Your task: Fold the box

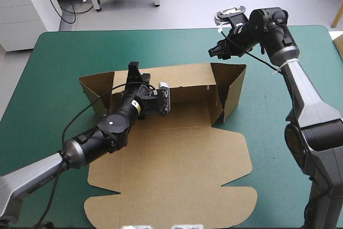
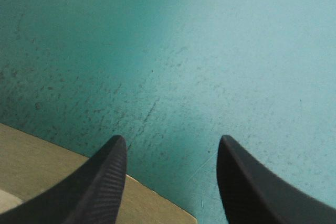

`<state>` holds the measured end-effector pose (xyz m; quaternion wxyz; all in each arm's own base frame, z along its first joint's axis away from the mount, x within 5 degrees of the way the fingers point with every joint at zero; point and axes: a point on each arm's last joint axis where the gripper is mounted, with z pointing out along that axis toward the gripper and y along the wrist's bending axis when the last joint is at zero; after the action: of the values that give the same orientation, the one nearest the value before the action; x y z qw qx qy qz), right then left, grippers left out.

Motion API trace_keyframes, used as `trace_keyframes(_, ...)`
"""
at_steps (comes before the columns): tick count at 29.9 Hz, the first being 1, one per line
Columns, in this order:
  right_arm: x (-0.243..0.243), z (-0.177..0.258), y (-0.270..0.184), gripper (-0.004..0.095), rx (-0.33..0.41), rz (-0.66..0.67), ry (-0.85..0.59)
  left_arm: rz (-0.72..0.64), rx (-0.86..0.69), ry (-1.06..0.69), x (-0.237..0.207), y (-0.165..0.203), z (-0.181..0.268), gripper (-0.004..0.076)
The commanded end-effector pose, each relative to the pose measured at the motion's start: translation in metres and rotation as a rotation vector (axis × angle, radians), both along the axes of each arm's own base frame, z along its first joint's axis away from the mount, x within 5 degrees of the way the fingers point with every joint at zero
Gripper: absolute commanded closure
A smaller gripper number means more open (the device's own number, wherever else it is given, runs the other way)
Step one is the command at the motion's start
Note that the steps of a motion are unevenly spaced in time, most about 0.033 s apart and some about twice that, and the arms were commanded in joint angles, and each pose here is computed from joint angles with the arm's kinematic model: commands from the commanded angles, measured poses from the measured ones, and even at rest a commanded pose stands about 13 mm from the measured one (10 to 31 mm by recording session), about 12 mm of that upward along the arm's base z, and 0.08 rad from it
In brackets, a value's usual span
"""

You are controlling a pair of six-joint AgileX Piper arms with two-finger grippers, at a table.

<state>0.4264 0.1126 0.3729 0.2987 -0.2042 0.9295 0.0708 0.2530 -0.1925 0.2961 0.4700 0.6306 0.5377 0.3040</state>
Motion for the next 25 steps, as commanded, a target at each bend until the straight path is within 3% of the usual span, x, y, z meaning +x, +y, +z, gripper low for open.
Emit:
trace_keyframes(1,-0.012,0.036,-0.005,0.0419,0.033,0.0,-0.122,-0.072,-0.06,-0.001,-0.007,-0.008,0.011,0.0731)
trace_keyframes(12,-0.013,0.035,-0.001,0.0419,0.078,0.015,-0.106,-0.077,-0.062,0.004,-0.007,-0.009,0.009,0.0731)
trace_keyframes(25,-0.03,0.023,0.004,0.0423,0.061,0.037,-0.035,-0.077,-0.06,0.003,-0.007,-0.009,0.009,0.0731)
